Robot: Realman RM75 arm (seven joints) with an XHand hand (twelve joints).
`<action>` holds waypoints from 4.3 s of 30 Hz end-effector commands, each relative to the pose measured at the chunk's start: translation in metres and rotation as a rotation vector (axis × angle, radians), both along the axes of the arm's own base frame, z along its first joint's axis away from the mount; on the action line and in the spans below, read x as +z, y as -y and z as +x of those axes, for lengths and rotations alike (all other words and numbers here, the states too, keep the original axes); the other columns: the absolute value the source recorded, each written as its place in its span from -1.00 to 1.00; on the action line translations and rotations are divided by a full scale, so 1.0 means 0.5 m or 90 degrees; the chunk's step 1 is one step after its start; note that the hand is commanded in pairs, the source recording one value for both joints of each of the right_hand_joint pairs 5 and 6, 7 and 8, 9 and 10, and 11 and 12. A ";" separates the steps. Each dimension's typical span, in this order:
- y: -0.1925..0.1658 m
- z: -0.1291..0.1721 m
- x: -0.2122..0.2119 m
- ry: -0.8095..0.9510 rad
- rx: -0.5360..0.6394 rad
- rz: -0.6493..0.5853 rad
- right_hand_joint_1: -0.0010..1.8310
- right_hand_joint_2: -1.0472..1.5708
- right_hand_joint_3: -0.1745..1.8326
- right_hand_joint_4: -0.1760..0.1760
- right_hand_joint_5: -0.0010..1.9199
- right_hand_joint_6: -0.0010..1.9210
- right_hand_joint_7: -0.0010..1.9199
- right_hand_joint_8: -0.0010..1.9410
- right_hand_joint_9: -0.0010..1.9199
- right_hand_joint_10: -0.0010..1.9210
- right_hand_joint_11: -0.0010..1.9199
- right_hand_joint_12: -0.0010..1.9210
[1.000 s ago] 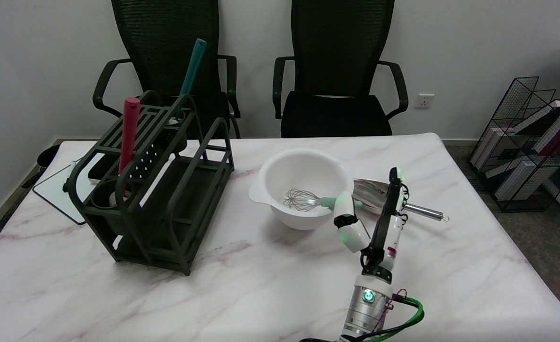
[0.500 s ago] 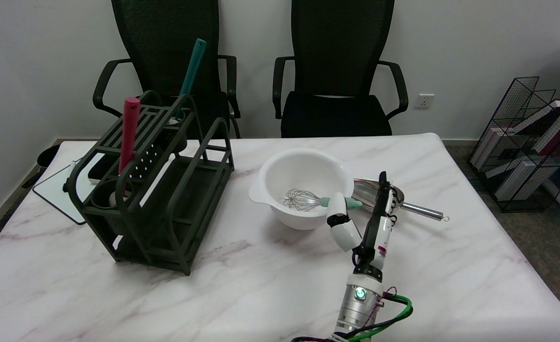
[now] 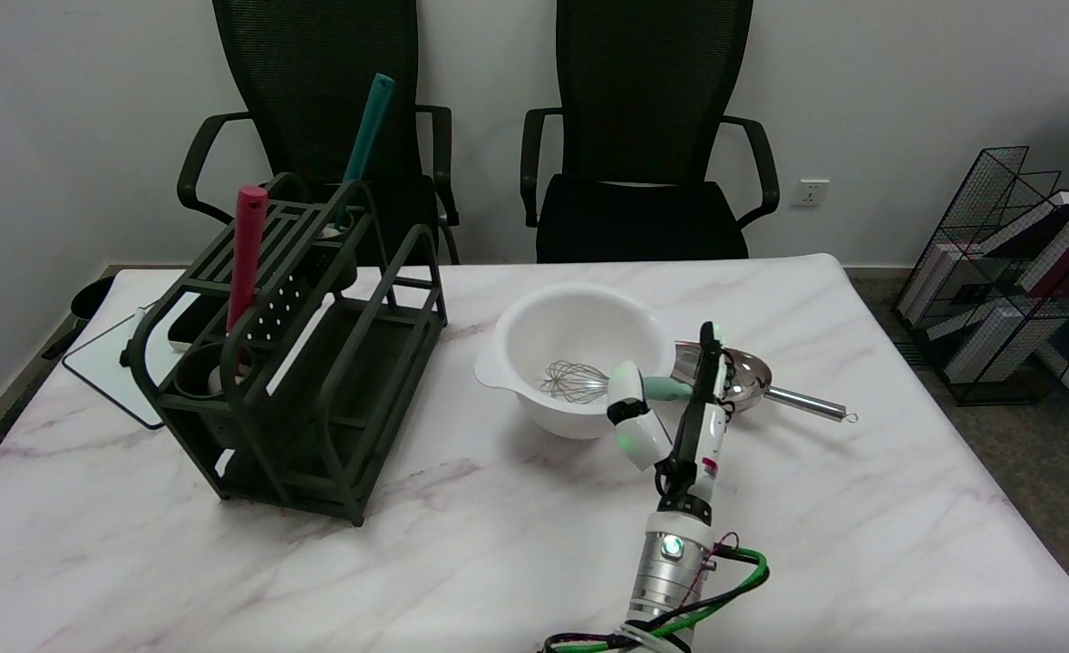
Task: Pick up the whisk.
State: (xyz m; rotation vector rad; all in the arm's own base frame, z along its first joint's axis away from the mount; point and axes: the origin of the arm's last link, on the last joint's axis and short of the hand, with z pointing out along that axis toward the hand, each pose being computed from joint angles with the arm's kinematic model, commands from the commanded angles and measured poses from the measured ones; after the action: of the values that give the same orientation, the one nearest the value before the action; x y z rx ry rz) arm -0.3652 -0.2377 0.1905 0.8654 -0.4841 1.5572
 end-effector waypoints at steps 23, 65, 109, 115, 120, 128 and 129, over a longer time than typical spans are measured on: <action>0.072 0.028 0.015 -0.006 0.031 0.030 -0.28 0.36 0.03 0.00 -1.00 -1.00 -1.00 -1.00 -1.00 -1.00 -1.00 -1.00; 0.142 0.074 0.074 0.034 0.089 0.097 0.01 0.38 0.17 0.00 -0.28 -0.28 -0.66 -0.67 -0.53 -0.53 -0.66 -0.66; 0.167 0.095 0.096 0.083 0.132 0.143 0.06 0.55 0.07 0.00 0.37 0.37 0.64 0.62 0.53 0.53 0.16 0.16; 0.167 0.095 0.096 0.083 0.132 0.143 0.04 0.33 0.11 0.00 0.44 0.44 0.66 0.65 0.54 0.54 0.15 0.15; 0.167 0.096 0.097 0.082 0.132 0.143 0.02 0.15 0.02 0.00 0.45 0.45 0.65 0.63 0.51 0.51 0.13 0.13; 0.167 0.097 0.101 0.077 0.133 0.144 -0.03 -0.09 -0.34 0.00 0.42 0.42 0.57 0.56 0.45 0.45 0.17 0.17; 0.167 0.097 0.101 0.079 0.134 0.144 -0.03 -0.08 -0.35 0.00 0.42 0.42 0.57 0.55 0.45 0.45 0.17 0.17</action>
State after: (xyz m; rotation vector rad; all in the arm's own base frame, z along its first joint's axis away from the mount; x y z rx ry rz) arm -0.3179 -0.3205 0.2382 1.0154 -0.6863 1.7744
